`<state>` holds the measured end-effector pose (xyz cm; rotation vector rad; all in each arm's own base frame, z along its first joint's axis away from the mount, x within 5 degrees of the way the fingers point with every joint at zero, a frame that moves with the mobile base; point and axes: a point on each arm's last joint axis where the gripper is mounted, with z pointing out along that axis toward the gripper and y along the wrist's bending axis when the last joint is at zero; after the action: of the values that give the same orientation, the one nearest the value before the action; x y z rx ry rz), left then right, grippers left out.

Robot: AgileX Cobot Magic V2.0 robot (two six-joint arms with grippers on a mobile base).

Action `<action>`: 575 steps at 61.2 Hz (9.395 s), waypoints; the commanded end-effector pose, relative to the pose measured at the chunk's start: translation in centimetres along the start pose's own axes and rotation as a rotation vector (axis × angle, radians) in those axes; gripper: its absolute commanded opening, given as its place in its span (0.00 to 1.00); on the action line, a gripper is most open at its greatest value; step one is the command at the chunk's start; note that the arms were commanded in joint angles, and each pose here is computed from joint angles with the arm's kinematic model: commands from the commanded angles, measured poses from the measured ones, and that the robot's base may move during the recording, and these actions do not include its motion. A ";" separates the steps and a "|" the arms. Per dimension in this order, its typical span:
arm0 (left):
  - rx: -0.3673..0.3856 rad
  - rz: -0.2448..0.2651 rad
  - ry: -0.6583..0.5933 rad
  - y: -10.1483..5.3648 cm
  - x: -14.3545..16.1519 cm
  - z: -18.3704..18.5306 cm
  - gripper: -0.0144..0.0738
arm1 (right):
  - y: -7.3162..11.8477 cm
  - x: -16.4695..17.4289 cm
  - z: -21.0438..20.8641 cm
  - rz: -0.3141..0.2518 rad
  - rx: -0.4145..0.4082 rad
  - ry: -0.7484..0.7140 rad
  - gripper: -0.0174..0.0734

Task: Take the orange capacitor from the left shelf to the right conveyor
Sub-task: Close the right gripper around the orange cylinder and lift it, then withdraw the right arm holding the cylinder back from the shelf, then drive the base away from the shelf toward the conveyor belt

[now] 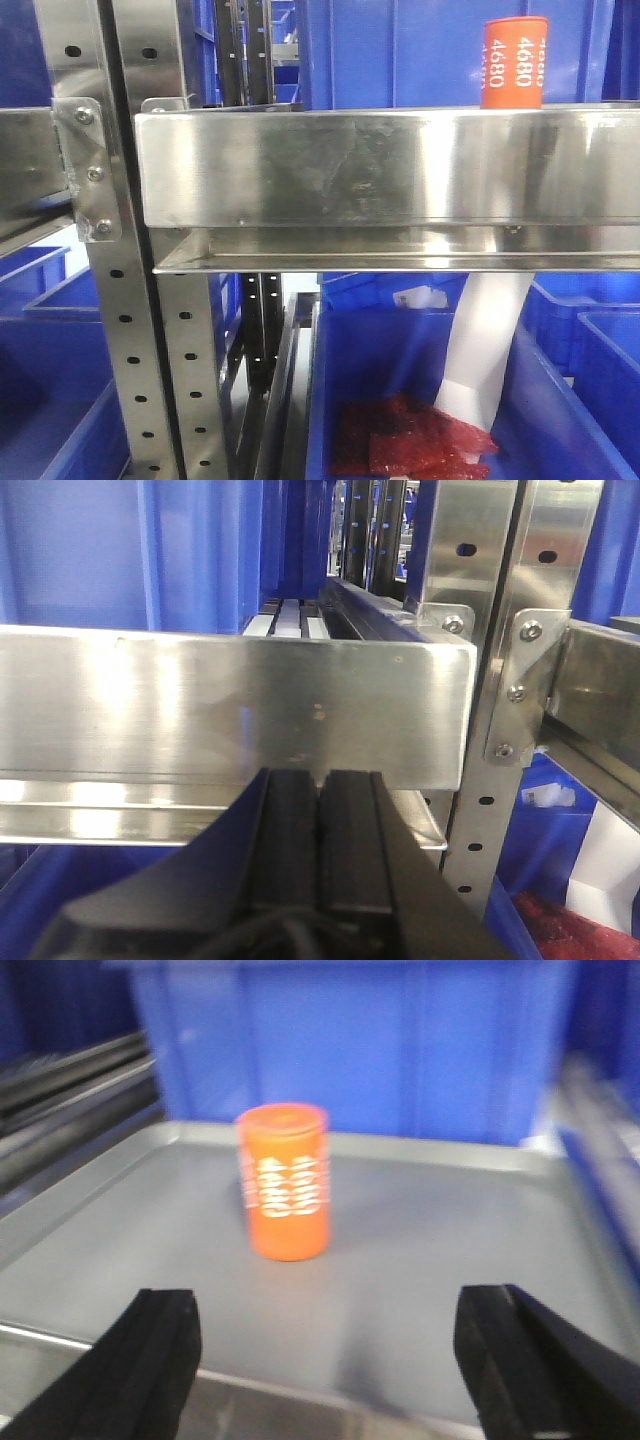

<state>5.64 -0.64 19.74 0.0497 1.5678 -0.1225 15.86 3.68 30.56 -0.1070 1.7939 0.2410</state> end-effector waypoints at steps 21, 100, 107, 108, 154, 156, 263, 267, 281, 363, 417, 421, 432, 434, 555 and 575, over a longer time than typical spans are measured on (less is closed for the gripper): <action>0.001 -0.003 -0.106 0.0 -1.0 -0.2 0.02 | 1.2 -3.8 8.9 -0.012 -0.047 -0.150 0.88; 0.001 -0.003 -0.106 0.0 -1.0 -0.2 0.02 | 1.0 -5.4 7.4 -0.042 -0.037 -0.162 0.34; 0.001 -0.003 -0.106 0.0 -1.0 -0.2 0.02 | 0.7 -5.3 4.9 -0.057 -0.016 -0.092 0.34; 0.001 -0.003 -0.106 0.0 -1.0 -0.2 0.02 | 0.6 -5.1 4.4 -0.060 -0.009 -0.083 0.34; 0.001 -0.003 -0.106 0.0 -1.0 -0.2 0.02 | -0.7 0.2 -12.2 -0.056 0.095 -0.246 0.34; 0.001 -0.003 -0.106 0.0 -1.0 -0.2 0.02 | -0.6 0.3 -12.7 -0.056 0.094 -0.262 0.34; 0.003 -0.003 -0.106 0.0 -1.0 -0.2 0.02 | -0.5 0.3 -13.8 -0.058 0.087 -0.322 0.34; 0.003 -0.003 -0.106 0.0 -1.0 -0.2 0.02 | -0.5 0.3 -13.8 -0.058 0.087 -0.322 0.34; 0.003 -0.003 -0.106 0.0 -1.0 -0.2 0.02 | -0.5 0.3 -13.8 -0.058 0.087 -0.322 0.34; 0.001 -0.003 -0.106 0.0 -1.0 -0.2 0.02 | -0.5 0.3 -13.8 -0.058 0.087 -0.322 0.34; 0.001 -0.003 -0.106 0.0 -1.0 -0.2 0.02 | -0.5 0.3 -13.8 -0.058 0.087 -0.322 0.34; 0.001 -0.003 -0.106 0.0 -1.0 -0.2 0.02 | -0.5 0.3 -13.8 -0.058 0.087 -0.322 0.34; 0.001 -0.003 -0.106 0.0 -1.0 -0.2 0.02 | -0.5 0.3 -13.8 -0.058 0.087 -0.322 0.34; 0.001 -0.003 -0.106 0.0 -1.0 -0.2 0.02 | -0.5 0.3 -13.8 -0.058 0.087 -0.322 0.34; -0.004 -0.003 -0.106 0.0 -1.0 -0.2 0.02 | -0.5 0.4 -13.8 -0.058 0.086 -0.320 0.34; -0.002 -0.003 -0.106 0.0 -1.0 -0.2 0.02 | -0.5 0.4 -13.8 -0.058 0.086 -0.320 0.34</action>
<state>5.64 -0.64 19.74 0.0496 1.5678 -0.1224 2.94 0.19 31.45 -0.0480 1.5916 0.1434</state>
